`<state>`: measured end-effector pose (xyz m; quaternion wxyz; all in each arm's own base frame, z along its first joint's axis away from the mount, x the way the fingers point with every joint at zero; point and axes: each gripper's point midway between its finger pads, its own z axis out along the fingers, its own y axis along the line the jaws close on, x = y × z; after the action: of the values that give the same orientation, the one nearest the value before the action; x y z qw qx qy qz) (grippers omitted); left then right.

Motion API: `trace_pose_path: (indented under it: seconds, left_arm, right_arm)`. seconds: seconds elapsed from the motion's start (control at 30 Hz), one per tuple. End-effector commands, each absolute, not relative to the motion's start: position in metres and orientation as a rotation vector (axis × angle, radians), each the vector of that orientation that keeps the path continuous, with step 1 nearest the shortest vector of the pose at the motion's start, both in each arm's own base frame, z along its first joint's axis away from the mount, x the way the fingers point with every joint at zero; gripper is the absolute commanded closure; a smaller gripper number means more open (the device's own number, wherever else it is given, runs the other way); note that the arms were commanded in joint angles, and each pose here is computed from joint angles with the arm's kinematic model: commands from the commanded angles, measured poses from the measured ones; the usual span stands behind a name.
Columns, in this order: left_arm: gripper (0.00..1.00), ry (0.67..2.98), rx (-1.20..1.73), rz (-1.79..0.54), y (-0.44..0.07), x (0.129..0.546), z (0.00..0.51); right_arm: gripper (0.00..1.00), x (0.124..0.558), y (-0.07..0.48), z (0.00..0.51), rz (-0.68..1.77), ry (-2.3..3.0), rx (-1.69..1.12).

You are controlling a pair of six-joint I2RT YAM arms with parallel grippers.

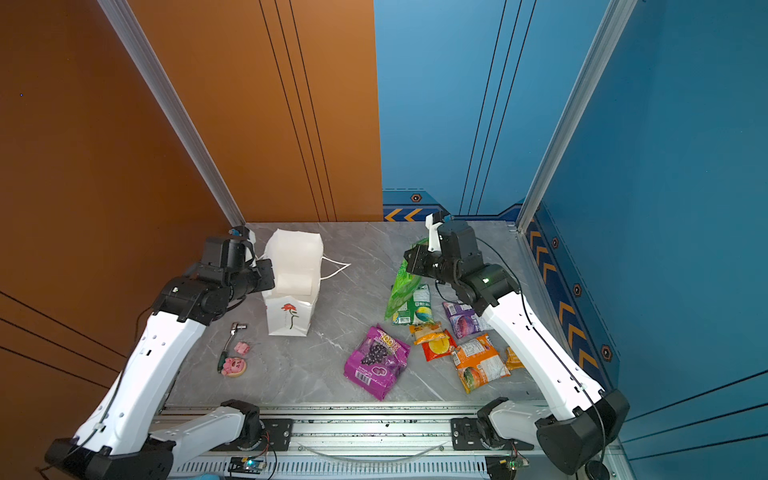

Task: Place the snacks into the paper bag
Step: 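Lift the green Lay's bag with the right gripper and carry it over the paper bag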

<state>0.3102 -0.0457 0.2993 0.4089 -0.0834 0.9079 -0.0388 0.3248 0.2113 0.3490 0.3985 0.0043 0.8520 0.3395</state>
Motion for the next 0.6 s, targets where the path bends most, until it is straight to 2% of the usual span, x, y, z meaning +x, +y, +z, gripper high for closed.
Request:
trace_pose_path:
  seconds: [0.0, 0.3, 0.57]
  left_arm:
    - [1.00, 2.279, -0.139, -0.054, -0.047, 0.310, 0.309]
    - [1.00, 2.281, -0.072, -0.127, -0.060, 0.313, 0.301]
    - [1.00, 2.260, -0.030, -0.232, -0.073, 0.307, 0.302]
  right_arm:
    - [0.93, 0.315, 0.206, 0.392, 0.819, 2.060, -0.047]
    - [0.93, 0.301, 0.222, 0.481, 0.760, 1.920, -0.218]
    - [0.92, 0.280, 0.272, 0.525, 0.749, 1.844, -0.428]
